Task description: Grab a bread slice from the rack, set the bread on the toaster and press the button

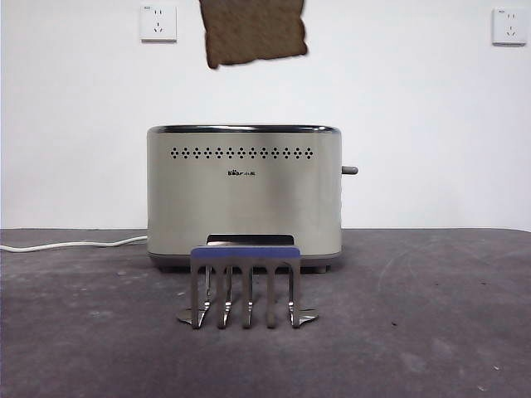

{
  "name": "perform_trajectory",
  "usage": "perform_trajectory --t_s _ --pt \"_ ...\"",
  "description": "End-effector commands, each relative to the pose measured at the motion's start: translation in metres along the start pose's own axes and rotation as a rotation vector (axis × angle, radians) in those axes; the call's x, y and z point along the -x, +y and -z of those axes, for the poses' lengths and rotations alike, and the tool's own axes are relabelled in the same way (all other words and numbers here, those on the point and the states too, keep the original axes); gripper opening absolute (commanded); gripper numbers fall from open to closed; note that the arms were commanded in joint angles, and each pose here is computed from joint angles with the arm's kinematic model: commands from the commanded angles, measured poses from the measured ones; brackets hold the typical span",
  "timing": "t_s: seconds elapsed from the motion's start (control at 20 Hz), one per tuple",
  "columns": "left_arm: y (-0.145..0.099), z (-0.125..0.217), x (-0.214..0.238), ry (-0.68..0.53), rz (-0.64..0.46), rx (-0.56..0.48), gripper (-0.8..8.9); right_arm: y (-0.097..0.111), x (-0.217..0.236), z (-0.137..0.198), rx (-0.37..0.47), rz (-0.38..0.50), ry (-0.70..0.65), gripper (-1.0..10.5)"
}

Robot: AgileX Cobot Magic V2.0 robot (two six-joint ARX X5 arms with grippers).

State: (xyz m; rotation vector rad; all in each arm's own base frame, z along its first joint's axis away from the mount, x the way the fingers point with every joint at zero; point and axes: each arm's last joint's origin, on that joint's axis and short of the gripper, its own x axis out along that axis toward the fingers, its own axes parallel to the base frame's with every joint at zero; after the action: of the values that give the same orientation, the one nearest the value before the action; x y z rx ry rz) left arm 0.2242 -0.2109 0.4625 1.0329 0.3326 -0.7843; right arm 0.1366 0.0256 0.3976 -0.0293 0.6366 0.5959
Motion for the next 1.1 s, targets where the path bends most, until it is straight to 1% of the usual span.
perform_trajectory --t_s 0.05,0.1,0.2,0.3,0.5,0.85,1.1 --pt "0.008 0.007 -0.005 0.023 -0.019 -0.079 -0.08 0.000 0.000 0.000 0.007 -0.002 -0.001 -0.1" --pt "0.011 0.011 -0.009 0.031 -0.024 -0.085 -0.08 0.000 0.000 0.000 0.006 -0.002 -0.001 -0.1" --pt "0.019 0.016 -0.014 0.005 -0.019 -0.075 -0.08 0.000 0.000 0.000 0.006 -0.002 -0.001 -0.1" --pt "0.025 0.022 -0.018 0.002 -0.013 -0.091 -0.08 0.000 -0.001 -0.001 0.004 -0.003 0.003 -0.1" --pt "0.030 0.031 -0.032 -0.015 0.055 -0.067 -0.08 -0.003 -0.006 -0.002 -0.004 -0.006 0.019 -0.1" --pt "0.027 0.038 -0.074 0.026 0.143 -0.056 -0.08 -0.006 -0.012 -0.003 -0.013 -0.009 0.038 -0.1" --pt "0.029 0.047 -0.093 0.062 0.164 -0.040 -0.08 -0.007 -0.012 -0.003 -0.010 -0.009 0.040 -0.1"
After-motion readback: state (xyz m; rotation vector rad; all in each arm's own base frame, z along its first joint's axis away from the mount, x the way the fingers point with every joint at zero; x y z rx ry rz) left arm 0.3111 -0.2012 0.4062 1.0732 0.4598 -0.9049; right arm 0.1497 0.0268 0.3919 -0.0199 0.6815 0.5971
